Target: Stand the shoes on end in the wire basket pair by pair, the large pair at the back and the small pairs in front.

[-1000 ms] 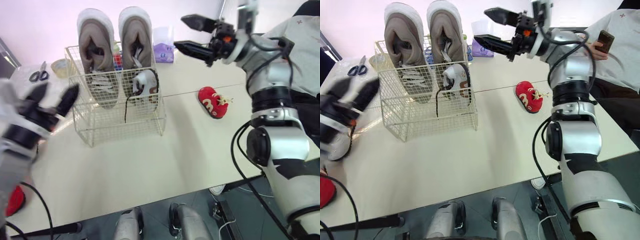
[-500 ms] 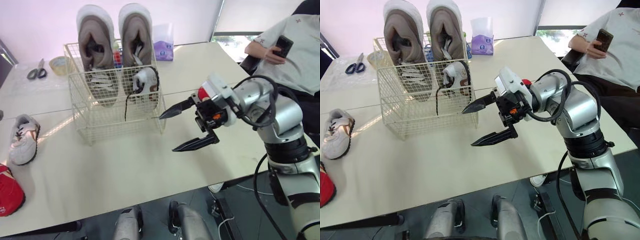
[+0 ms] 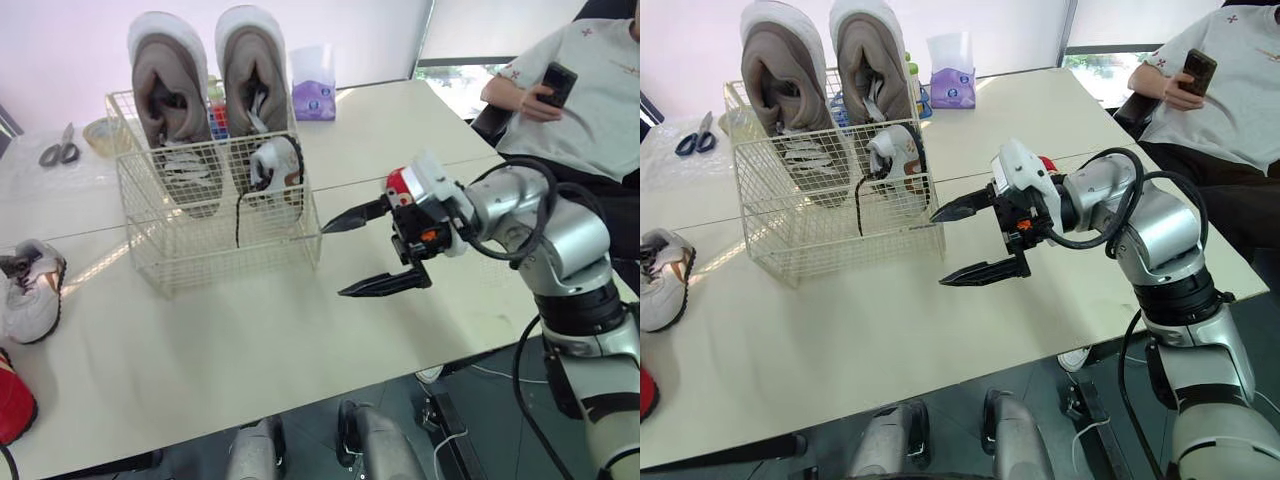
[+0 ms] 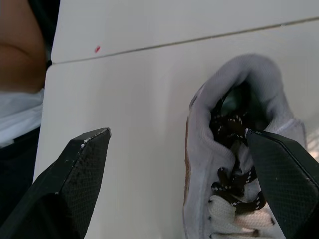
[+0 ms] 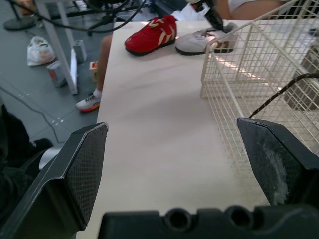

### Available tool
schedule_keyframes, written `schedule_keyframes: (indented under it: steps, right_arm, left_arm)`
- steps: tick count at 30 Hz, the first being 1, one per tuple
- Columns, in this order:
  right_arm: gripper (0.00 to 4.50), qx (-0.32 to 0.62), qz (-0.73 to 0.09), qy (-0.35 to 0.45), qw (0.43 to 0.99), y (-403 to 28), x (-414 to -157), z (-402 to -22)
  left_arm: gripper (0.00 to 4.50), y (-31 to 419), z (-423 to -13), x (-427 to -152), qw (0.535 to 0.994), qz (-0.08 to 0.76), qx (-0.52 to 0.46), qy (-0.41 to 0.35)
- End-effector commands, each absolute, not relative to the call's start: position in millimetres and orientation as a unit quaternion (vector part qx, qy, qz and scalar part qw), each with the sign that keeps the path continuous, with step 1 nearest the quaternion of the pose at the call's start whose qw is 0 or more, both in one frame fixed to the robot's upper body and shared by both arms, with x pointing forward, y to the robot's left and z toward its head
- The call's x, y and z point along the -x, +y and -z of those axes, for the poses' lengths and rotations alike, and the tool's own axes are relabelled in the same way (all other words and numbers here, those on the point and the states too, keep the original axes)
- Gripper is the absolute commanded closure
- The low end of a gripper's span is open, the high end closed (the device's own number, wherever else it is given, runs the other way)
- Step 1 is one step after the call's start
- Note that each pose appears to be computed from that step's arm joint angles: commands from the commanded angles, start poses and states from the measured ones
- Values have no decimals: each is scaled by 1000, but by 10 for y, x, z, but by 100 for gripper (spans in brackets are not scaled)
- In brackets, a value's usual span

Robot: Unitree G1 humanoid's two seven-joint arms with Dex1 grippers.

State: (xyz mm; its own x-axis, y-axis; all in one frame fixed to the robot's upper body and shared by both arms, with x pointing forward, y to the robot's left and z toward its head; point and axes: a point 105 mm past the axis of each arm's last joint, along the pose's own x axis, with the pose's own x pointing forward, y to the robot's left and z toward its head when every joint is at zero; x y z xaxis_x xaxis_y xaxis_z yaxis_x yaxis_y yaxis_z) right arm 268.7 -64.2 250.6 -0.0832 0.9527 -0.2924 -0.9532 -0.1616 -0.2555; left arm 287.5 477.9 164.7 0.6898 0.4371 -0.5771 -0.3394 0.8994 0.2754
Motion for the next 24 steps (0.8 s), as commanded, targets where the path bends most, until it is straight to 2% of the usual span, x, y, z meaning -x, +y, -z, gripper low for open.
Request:
schedule_keyframes:
  steps: [1, 8, 9, 11, 15, 19, 22, 24]
  right_arm:
    - [0, 204, -728, -27, 654, -659, -2657, -2634]
    - [0, 202, -715, -36, 669, -649, -2713, -2667]
    - [0, 203, -714, -37, 670, -645, -2718, -2671]
    - [0, 203, -710, -40, 673, -640, -2740, -2685]
    - [0, 205, -698, -43, 684, -659, -2808, -2705]
    - [0, 201, -691, -48, 693, -698, -2855, -2752]
    - [0, 186, -682, -54, 705, -744, -2899, -2841]
    - [0, 169, -675, -58, 716, -779, -2924, -2922]
  left_arm:
    - [91, 4811, -1526, -2818, 905, -219, -65, 360]
    - [433, 4798, -1357, -2810, 898, -226, -51, 375]
    - [447, 4799, -1361, -2814, 898, -227, -50, 373]
    - [447, 4815, -1448, -2840, 903, -234, -48, 356]
    - [447, 4815, -1952, -2957, 934, -247, -23, 257]
    - [447, 4712, -2673, -2996, 963, -251, -12, 98]
    - [447, 4486, -3209, -2867, 969, -240, -41, -46]
    - [447, 4303, -3402, -2712, 967, -228, -26, -115]
